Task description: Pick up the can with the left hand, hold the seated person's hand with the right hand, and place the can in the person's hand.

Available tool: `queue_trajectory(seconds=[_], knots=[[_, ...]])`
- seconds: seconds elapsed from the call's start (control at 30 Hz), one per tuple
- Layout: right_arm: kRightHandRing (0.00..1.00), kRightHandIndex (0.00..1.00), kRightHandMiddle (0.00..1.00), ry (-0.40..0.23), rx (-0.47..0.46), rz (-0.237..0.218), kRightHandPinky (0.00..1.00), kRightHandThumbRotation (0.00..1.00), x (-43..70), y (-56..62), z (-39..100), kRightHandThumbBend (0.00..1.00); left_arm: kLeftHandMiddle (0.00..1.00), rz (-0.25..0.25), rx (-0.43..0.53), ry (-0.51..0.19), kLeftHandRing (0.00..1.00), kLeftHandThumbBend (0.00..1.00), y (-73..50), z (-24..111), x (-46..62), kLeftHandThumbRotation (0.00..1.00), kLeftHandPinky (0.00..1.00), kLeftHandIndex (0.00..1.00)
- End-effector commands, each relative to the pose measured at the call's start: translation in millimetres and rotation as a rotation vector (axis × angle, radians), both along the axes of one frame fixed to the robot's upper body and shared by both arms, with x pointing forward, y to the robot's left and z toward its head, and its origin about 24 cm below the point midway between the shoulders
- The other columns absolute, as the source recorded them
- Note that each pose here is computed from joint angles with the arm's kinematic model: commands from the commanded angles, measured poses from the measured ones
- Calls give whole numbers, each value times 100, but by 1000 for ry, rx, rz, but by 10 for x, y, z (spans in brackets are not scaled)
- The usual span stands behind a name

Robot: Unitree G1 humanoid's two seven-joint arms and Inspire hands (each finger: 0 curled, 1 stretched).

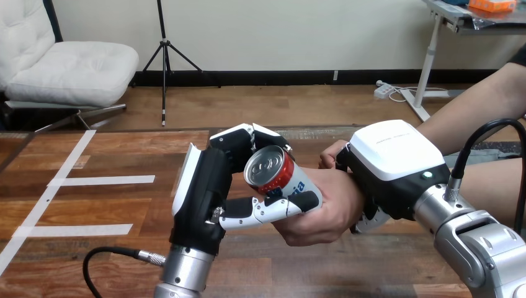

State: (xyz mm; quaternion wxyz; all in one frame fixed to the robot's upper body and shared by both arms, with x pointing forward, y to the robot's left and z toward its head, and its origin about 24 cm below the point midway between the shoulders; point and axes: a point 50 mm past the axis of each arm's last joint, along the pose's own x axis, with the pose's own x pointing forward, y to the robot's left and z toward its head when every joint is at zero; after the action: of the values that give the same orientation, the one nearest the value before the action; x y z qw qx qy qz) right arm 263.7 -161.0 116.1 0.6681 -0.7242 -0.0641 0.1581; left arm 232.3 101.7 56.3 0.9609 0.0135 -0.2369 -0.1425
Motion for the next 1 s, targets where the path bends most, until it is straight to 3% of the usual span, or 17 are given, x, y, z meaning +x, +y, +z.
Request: queue_trajectory(seconds=[0.0,0.13,0.23,0.37,0.6,0.97], knots=[[42,59,49,-74,8,-26,33,0,100,-24,139,84,46,-80,21,-93,42,76,-187,180,32,7,36,49],[53,63,58,-66,-3,-24,45,0,97,-32,132,84,53,-83,68,-94,48,78,-183,179,35,13,41,55],[62,68,66,-61,-12,-26,56,0,95,-35,128,85,63,-85,109,-92,57,81,-181,178,36,21,48,64],[69,72,72,-57,-26,-30,64,0,95,-39,124,86,75,-90,163,-87,69,86,-180,177,35,30,58,76],[76,79,78,-60,-33,-31,71,0,91,-44,125,88,93,-91,204,-84,89,95,-184,189,31,42,80,93],[81,82,83,-68,-37,-34,76,0,89,-57,127,88,100,-80,222,-92,99,100,-191,199,32,53,96,100]])
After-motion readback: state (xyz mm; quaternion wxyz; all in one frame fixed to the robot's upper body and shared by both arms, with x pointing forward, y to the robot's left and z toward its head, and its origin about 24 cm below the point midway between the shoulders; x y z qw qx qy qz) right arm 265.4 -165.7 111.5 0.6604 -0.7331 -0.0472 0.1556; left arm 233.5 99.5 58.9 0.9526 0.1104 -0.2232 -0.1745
